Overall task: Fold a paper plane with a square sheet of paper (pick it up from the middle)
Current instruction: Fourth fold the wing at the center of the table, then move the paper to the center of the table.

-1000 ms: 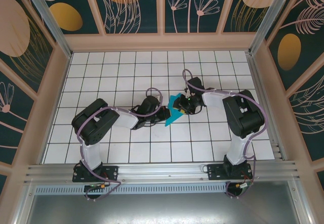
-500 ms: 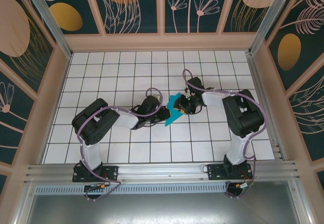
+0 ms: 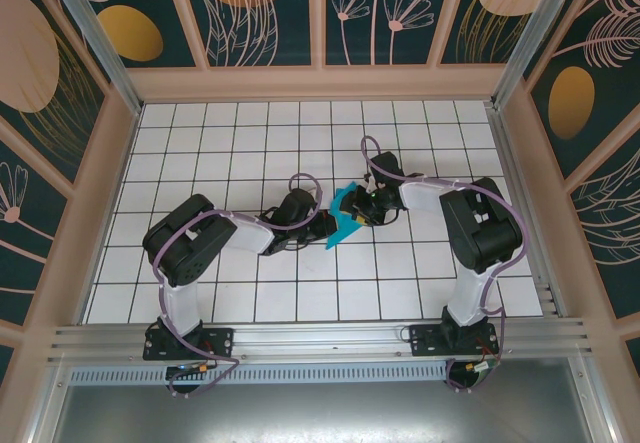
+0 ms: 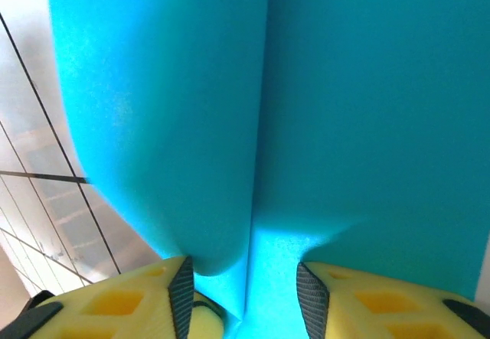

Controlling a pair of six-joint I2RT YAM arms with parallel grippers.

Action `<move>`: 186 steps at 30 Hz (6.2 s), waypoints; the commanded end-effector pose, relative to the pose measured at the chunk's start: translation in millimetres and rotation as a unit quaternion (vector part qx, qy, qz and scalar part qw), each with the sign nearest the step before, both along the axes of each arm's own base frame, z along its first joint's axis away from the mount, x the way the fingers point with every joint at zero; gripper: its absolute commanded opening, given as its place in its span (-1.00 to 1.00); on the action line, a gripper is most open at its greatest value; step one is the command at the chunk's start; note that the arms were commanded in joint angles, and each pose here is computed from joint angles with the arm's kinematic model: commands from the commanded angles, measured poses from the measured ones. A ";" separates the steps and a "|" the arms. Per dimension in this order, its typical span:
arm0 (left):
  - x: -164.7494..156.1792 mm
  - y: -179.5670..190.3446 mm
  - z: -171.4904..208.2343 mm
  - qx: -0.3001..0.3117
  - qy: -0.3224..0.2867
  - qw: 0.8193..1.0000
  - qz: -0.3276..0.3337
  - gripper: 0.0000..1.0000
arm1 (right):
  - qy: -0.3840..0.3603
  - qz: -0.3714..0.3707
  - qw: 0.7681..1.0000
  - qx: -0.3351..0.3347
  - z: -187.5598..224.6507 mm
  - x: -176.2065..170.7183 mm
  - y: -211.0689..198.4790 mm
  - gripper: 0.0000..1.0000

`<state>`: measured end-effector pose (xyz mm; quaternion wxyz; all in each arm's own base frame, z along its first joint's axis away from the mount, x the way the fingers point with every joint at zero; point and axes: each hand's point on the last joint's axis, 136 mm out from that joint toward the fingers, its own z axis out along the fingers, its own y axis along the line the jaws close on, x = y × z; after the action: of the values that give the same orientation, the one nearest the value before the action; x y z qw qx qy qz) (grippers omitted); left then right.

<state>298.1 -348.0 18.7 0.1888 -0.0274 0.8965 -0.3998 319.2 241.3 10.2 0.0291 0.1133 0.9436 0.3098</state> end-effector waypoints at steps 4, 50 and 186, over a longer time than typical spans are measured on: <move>-3.5 -1.1 -8.5 0.010 0.012 1.000 -0.013 -0.85 | 0.110 -0.031 0.976 -0.185 -105.5 -63.3 -70.2 0.10; -7.7 0.8 20.6 -0.005 -0.032 0.999 -0.015 -0.39 | 0.163 -0.089 0.941 -0.284 -121.0 -83.5 -108.1 -0.16; -6.6 54.5 45.0 0.123 -0.239 0.963 -0.027 -0.93 | -0.185 0.067 0.976 0.095 87.4 18.5 10.5 0.08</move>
<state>296.0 -277.5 73.0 0.4199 0.1008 0.8621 -0.2653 327.5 242.2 92.0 0.1547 0.0011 0.8994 0.4089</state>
